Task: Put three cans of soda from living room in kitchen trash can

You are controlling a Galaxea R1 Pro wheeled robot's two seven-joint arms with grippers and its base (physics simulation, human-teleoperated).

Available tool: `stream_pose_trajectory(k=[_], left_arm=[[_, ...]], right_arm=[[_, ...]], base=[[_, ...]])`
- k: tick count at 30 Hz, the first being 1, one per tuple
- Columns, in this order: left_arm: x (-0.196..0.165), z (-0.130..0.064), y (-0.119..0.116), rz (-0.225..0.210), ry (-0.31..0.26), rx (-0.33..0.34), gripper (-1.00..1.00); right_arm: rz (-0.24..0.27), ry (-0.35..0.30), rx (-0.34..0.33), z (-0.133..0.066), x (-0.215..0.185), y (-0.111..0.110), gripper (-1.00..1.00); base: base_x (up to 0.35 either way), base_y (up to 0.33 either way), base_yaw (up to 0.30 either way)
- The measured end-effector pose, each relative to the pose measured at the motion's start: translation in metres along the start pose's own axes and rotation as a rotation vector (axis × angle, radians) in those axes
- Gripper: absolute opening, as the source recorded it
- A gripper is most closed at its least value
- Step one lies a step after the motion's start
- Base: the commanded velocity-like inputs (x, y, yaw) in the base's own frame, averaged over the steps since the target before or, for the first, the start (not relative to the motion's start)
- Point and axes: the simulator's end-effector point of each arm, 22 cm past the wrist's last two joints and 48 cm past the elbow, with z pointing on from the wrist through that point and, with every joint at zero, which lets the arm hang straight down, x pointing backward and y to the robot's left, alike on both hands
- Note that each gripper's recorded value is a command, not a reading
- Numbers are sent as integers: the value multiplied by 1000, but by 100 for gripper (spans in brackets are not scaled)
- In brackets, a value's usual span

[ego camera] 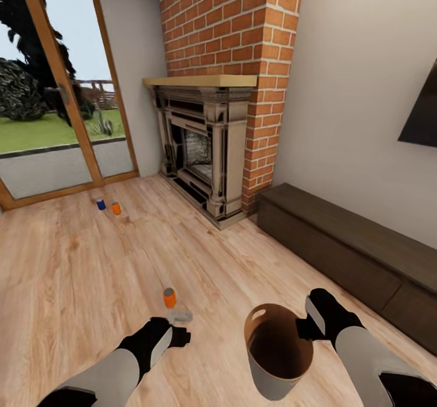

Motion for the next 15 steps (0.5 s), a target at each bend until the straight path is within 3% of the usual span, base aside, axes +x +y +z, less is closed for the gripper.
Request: stream_pose_trajectory(k=[6,15], left_arm=[[-1,0,-2,0,-3,6,100],[-1,0,-3,0,-4,10,100]], right_arm=[[-5,-3,-5,-1,-1,5,-100],[-10,-2,-2,0,-1,5,-100]], base=[[346,-23,-62],[347,-3,-228]])
